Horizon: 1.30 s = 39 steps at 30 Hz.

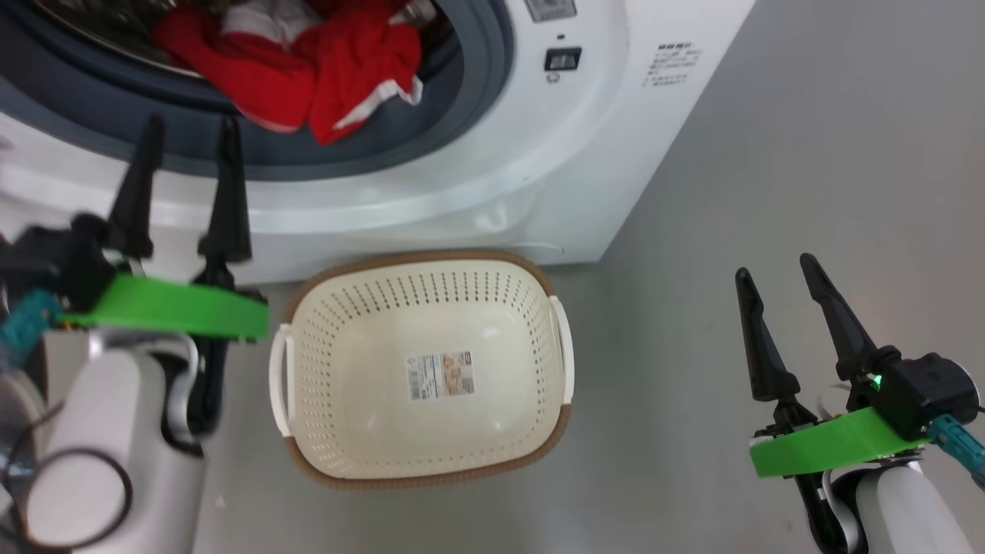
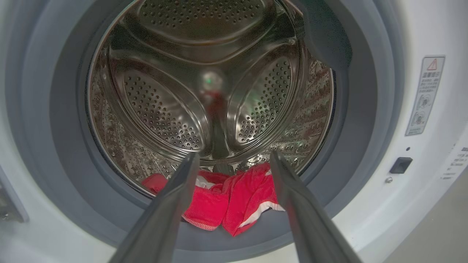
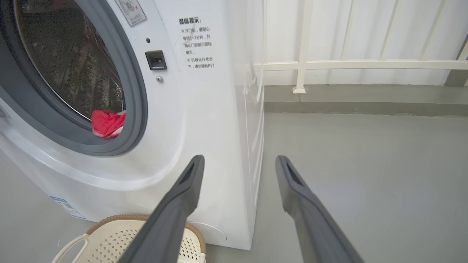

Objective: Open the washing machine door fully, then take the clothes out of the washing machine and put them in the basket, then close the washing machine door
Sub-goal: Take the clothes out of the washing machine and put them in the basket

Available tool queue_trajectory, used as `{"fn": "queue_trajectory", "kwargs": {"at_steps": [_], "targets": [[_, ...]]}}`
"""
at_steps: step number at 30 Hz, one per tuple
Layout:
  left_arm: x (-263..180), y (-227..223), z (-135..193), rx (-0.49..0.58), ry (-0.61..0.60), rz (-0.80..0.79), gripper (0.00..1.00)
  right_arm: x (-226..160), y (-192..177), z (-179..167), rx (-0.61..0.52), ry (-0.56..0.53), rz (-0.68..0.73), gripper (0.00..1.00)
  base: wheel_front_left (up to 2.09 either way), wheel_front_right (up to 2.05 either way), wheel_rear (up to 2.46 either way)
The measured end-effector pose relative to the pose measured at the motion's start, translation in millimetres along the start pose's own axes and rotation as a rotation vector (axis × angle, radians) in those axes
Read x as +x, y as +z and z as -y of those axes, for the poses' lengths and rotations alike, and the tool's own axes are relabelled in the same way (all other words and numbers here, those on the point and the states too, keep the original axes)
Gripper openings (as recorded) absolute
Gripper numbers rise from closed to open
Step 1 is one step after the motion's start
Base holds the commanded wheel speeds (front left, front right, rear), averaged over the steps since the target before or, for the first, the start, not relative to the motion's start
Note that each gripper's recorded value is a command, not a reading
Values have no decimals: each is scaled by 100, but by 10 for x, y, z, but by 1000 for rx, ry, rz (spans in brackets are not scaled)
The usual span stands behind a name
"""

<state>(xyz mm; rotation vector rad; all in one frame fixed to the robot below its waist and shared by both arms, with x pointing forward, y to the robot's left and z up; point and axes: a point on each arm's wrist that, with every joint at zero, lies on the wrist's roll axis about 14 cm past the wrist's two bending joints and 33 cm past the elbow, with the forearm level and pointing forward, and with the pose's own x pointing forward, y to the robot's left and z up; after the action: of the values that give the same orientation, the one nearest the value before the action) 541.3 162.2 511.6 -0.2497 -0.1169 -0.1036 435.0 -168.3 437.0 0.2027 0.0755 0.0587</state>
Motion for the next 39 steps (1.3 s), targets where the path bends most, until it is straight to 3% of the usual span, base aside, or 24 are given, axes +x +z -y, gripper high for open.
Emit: {"fn": "queue_trajectory", "kwargs": {"at_steps": [13, 24, 30, 39], "targets": [[749, -424, -48, -37, 12, -60, 100, 183, -337, 140, 14, -29, -69, 100, 0, 0, 0], [1094, -1035, -179, -63, 55, -262, 100, 263, -560, 251, 16, -53, -115, 100, 0, 0, 0], [1172, -1332, -141, 17, 43, -423, 100, 232, -649, 296, 16, -65, -143, 100, 0, 0, 0], [1144, -1618, -239, 224, 50, -672, 100, 221, -580, 375, 52, -95, -125, 100, 0, 0, 0]]}}
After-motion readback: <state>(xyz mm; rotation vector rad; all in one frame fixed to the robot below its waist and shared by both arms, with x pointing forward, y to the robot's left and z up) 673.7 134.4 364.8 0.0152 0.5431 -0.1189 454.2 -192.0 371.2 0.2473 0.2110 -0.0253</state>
